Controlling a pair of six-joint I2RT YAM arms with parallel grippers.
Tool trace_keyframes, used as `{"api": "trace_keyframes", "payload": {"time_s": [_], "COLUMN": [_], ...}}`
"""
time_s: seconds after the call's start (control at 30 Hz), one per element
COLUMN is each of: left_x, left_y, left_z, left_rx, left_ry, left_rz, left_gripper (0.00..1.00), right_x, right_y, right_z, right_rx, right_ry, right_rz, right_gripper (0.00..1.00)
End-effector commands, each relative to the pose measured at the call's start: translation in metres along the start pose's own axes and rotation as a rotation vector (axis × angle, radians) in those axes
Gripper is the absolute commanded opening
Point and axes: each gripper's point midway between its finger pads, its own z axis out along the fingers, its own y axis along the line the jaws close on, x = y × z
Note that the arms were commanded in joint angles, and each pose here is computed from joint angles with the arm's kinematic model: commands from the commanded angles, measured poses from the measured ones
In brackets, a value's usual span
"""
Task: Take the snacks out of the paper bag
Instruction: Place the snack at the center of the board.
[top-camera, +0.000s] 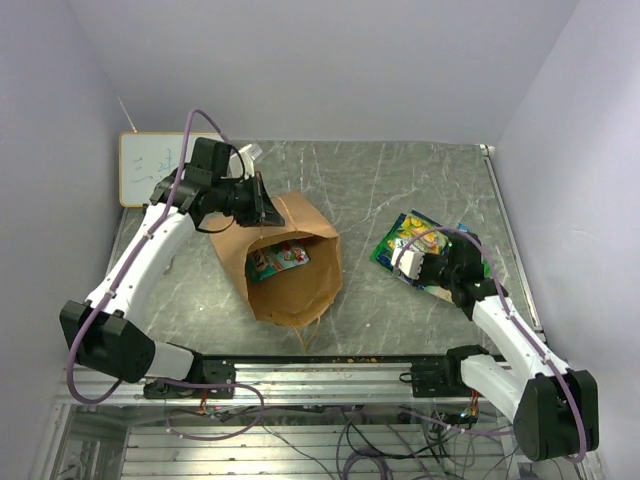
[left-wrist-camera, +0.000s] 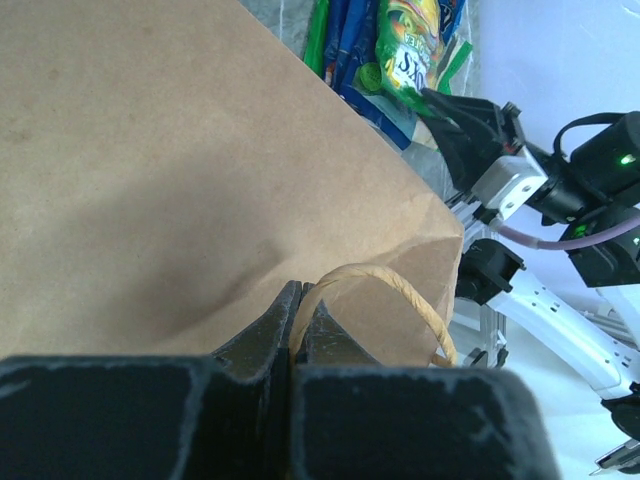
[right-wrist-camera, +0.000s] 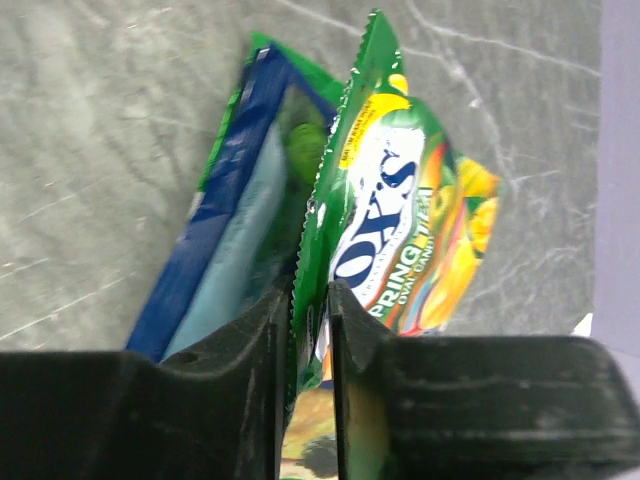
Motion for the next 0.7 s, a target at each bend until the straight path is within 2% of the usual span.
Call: {"api": "trace_keyframes", "payload": {"time_s": [0.0, 0.4, 0.67], "left_x": [-0.004, -0.004, -0.003], "left_y": [-0.004, -0.003, -0.003], "left_z": [0.003, 0.002, -0.001], "left_rx": [0.040, 0.030, 0.021], "left_ry": [-0.014, -0.015, -0.020], "left_rz": [0.000, 0.009, 0.018], "left_gripper": [0.07, 0.07, 0.07], "right_x": [0.006, 0.002, 0.006], "right_y": [0.027, 0.063, 0.063], "right_z": [-0.004, -0.001, 0.001], "right_rx": [-0.059, -0.159, -0.110], "right_ry": [0.001, -0.038, -0.025], "right_rz": [-0.008, 0.028, 0.042], "right_gripper": [0.23, 0.44, 0.46]}}
